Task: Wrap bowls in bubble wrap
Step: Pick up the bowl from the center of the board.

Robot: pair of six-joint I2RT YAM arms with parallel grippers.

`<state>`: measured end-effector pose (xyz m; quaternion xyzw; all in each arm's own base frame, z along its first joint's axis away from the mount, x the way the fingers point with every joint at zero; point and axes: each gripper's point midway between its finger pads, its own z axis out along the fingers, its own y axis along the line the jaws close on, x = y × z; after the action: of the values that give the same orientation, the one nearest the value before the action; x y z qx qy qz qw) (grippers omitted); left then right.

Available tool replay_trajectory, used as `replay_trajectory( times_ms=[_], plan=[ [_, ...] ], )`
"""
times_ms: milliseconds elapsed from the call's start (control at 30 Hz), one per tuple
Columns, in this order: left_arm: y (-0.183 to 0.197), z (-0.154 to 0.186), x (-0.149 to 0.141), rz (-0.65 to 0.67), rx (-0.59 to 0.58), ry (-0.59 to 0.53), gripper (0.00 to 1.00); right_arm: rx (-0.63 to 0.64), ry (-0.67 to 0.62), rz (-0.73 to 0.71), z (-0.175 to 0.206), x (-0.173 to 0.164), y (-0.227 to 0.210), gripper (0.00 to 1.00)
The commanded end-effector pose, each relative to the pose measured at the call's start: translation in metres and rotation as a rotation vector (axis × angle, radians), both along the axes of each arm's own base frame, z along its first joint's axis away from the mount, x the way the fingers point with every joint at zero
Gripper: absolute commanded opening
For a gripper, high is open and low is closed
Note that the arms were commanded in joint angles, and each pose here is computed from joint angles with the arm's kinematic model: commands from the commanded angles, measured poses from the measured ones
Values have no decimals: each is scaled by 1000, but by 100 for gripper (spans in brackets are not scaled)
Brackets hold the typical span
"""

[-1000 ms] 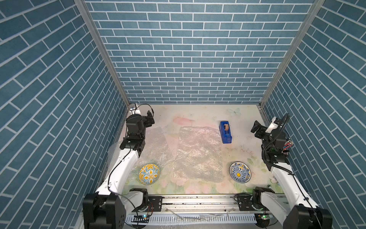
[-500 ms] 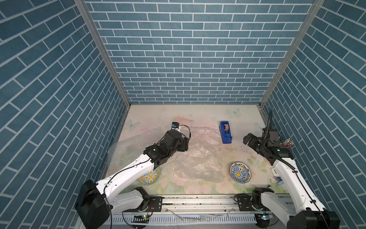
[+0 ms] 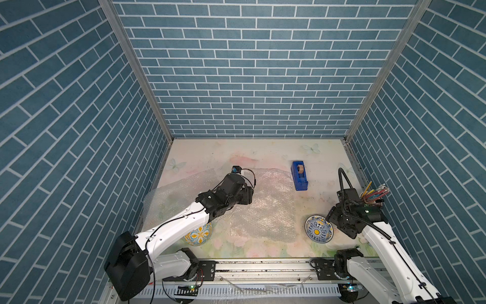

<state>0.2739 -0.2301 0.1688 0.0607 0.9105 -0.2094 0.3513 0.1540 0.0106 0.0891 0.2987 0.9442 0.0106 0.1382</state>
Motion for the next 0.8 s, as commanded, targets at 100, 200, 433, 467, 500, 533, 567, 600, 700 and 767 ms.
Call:
replay_trajectory(
  times_ms=[100,200,433,467,500,533,567,600,700,767],
  plan=[
    [4,0,-2,16,16,15,66,50,108,-30,-25,-16,8,55],
    [3,2,-1,16,15,14,66,95,87,-10,-30,-10,17,47],
    [2,-1,-3,23,2,29,64,182,28,55,-37,5,35,46],
    [2,-2,-3,25,0,30,64,177,34,57,-40,5,35,43],
    [3,-3,-3,28,-2,30,64,172,40,59,-42,4,34,37],
    [3,-4,-3,30,1,31,63,170,43,58,-44,3,34,31],
    [4,-4,-4,32,5,34,63,170,46,57,-45,2,33,24],
    [5,-4,-4,33,8,35,63,171,41,56,-45,2,33,16],
    [6,-4,-4,37,10,34,62,163,28,57,-41,2,32,0],
    [7,-4,-4,41,12,30,62,150,19,65,-37,1,29,0]
  ],
)
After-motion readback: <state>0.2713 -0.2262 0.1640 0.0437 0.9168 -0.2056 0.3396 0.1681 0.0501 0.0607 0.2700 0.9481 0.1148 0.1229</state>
